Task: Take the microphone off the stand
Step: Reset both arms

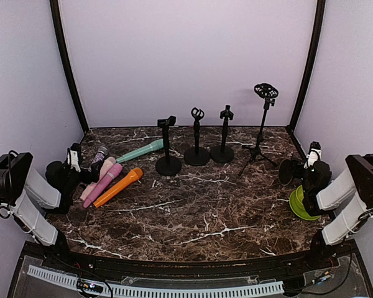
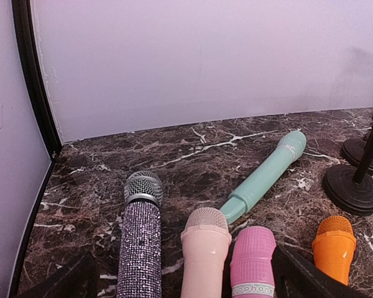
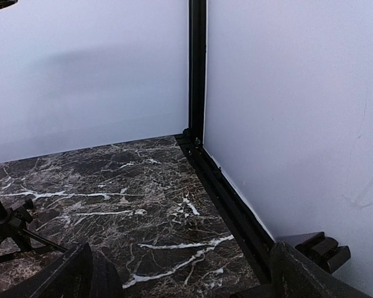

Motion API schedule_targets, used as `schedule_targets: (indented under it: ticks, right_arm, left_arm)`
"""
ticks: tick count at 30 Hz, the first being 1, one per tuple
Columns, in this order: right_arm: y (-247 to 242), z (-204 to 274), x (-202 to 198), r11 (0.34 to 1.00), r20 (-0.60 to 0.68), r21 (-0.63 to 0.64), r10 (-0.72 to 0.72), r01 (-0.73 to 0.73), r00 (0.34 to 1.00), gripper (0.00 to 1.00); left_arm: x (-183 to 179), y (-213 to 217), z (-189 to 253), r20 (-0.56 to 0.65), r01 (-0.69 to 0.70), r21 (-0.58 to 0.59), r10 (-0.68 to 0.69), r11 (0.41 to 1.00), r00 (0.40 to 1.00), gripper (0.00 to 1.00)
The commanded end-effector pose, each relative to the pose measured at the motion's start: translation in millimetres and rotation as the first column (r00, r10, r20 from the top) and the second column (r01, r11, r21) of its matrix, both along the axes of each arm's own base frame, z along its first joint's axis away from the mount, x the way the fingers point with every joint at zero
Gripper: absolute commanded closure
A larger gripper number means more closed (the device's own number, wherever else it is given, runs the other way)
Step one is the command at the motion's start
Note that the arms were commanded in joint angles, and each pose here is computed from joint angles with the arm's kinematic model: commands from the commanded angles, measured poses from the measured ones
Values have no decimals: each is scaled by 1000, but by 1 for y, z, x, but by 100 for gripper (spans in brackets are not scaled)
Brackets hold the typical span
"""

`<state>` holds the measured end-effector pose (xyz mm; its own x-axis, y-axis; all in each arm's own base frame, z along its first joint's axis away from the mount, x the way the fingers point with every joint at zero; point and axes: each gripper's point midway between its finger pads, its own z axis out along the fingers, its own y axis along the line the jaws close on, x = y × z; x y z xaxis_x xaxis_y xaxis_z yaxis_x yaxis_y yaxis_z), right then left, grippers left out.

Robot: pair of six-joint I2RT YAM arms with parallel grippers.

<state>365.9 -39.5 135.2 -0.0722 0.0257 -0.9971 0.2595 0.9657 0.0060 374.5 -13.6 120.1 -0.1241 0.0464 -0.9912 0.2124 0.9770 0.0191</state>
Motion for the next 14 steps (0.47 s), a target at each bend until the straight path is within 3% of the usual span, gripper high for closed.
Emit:
schedule_targets:
  ticks: [1, 14]
  right_arm:
    - [1, 10, 3, 1000, 43, 7, 9, -9, 999, 0]
    - [0, 10, 3, 1000, 41, 7, 8, -8, 999, 0]
  left_arm:
    - [2, -1, 6, 25, 0, 14, 0, 1000, 1000, 1]
    - [3, -8, 5, 23, 2, 50, -4, 999, 1000, 1]
